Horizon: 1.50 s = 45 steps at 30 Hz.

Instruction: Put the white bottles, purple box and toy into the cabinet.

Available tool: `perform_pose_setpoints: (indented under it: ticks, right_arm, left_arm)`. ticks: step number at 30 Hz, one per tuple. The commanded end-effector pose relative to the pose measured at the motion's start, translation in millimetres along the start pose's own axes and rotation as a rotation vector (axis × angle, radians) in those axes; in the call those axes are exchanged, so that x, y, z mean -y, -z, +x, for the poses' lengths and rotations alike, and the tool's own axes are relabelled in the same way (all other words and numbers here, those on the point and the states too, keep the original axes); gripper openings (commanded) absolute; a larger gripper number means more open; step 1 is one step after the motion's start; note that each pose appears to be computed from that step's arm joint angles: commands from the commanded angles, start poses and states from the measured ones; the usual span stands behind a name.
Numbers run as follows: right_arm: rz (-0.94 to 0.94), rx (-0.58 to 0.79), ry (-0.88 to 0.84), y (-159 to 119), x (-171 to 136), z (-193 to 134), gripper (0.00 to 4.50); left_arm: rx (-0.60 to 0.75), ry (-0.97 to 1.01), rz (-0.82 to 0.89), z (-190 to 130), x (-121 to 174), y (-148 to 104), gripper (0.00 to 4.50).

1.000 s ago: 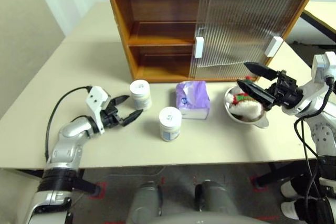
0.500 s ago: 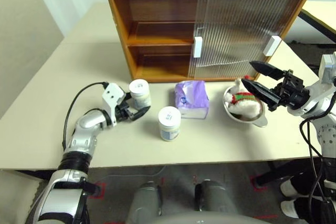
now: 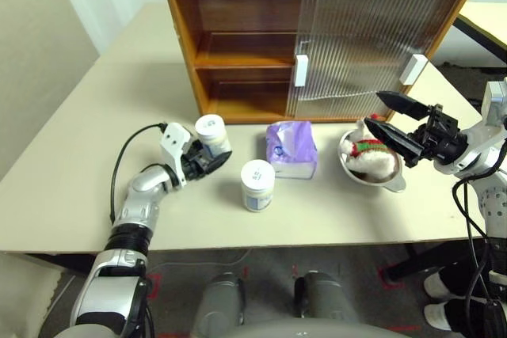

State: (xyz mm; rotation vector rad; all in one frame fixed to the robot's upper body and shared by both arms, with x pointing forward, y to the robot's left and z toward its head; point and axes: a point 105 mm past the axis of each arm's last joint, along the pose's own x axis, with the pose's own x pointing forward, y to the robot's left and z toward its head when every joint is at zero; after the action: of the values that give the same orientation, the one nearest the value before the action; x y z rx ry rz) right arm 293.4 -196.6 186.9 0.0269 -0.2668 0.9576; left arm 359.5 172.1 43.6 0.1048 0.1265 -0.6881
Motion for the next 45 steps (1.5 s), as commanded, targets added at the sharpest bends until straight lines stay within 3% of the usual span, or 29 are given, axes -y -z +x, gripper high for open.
perform_pose_setpoints:
  ticks: [1, 8, 14, 34, 45]
  right_arm:
    - [-0.010, 0.009, -0.007, -4, -1, 1, 4.50]
    - [-0.004, 0.011, -0.011, -3, -2, 2, 4.50]
    - [-0.008, 0.017, -0.008, -5, -5, 4, 4.50]
    - [0.003, 0.015, 0.007, -4, -18, 5, 4.50]
    - [-0.009, -0.084, 0.063, 20, -23, 19, 4.50]
  left_arm:
    - [0.096, -0.048, 0.041, 17, -8, -42, 3.17]
    - [0.102, -0.127, 0.072, 57, -10, -72, 3.17]
    - [0.044, -0.162, 0.096, 77, -10, -68, 3.17]
    - [-0.030, -0.267, 0.081, 100, -12, -61, 3.17]
    - [-0.043, -0.324, 0.103, 102, -16, -63, 3.17]
